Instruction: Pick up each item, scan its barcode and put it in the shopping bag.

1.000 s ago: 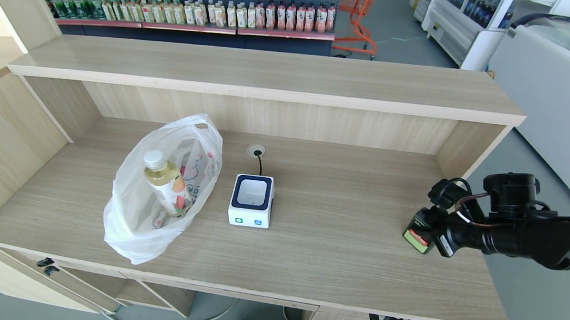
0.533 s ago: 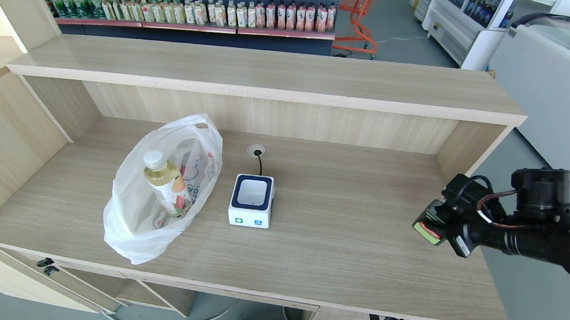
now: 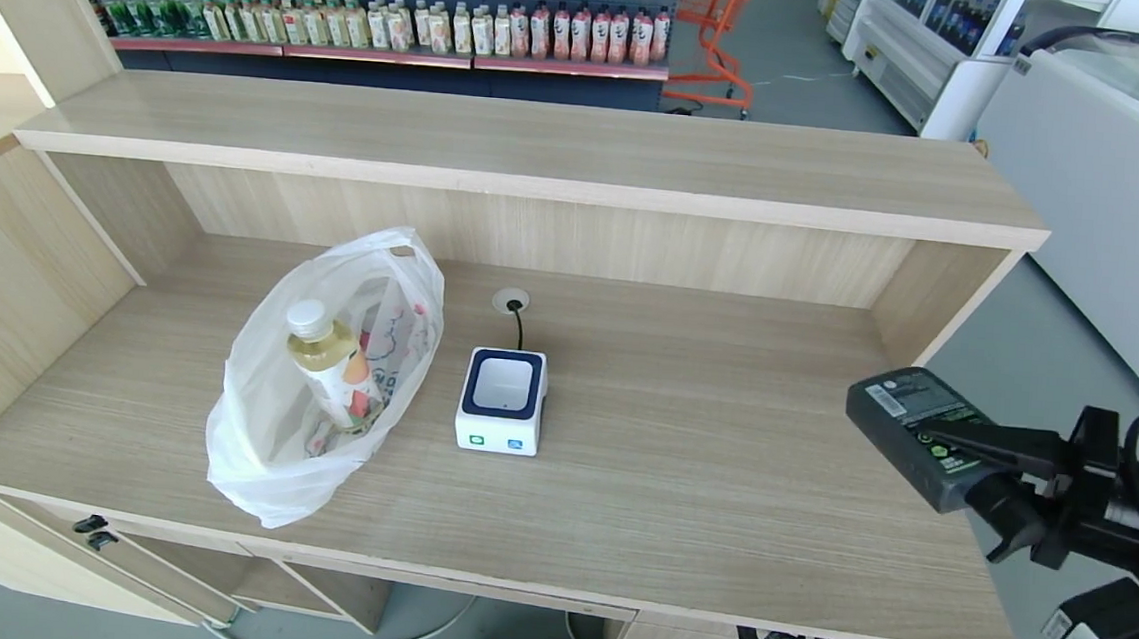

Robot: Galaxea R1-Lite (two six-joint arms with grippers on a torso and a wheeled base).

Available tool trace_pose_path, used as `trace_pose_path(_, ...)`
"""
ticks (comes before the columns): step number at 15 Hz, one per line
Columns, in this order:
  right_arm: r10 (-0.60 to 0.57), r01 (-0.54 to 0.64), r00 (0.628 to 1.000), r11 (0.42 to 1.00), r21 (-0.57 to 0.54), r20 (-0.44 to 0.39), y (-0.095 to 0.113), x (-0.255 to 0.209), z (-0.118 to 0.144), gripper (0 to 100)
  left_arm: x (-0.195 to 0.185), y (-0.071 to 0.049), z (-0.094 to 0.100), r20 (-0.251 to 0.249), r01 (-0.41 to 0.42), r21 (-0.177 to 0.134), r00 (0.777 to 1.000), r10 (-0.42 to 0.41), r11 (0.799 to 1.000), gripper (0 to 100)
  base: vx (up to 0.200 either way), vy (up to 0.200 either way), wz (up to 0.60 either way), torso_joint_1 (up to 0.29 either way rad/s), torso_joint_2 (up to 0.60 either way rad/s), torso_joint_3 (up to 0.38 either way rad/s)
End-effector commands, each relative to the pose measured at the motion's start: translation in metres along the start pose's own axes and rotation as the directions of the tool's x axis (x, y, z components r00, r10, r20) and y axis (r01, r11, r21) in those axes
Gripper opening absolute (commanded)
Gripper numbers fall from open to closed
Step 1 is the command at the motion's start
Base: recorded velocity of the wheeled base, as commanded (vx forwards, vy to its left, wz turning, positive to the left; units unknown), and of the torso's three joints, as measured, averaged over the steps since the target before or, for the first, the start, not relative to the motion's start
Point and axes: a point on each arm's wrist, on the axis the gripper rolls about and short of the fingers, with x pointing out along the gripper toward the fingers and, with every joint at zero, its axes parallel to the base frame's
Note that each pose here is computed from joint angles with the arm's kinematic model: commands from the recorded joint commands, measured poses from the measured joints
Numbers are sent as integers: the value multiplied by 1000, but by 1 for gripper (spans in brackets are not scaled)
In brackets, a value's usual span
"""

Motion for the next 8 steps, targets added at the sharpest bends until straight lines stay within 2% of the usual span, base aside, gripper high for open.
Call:
trace_pose_path(1,-91,128,968,980,-150,234,-13,35,28,0,0,0,0,-1,-1,0,1000,1,1000,100,0,0,0,0,0,0)
trace_pose_path(3,-127,223,934,938,-266,333,-24,56,40,0,0,0,0,-1,-1,0,1000,1,1000,100,0,0,0,0,0,0)
trace_pose_path(4,-146,289,900,906,-310,412,-29,68,54,0,0,0,0,-1,-1,0,1000,1,1000,100,0,0,0,0,0,0)
trace_pose_path(5,-148,319,880,888,-330,452,-27,75,61,0,0,0,0,0,-1,0,1000,1,1000,100,0,0,0,0,0,0)
trace_pose_path(8,-169,385,868,823,-418,466,-35,73,64,0,0,0,0,0,-1,0,1000,1,1000,100,0,0,0,0,0,0)
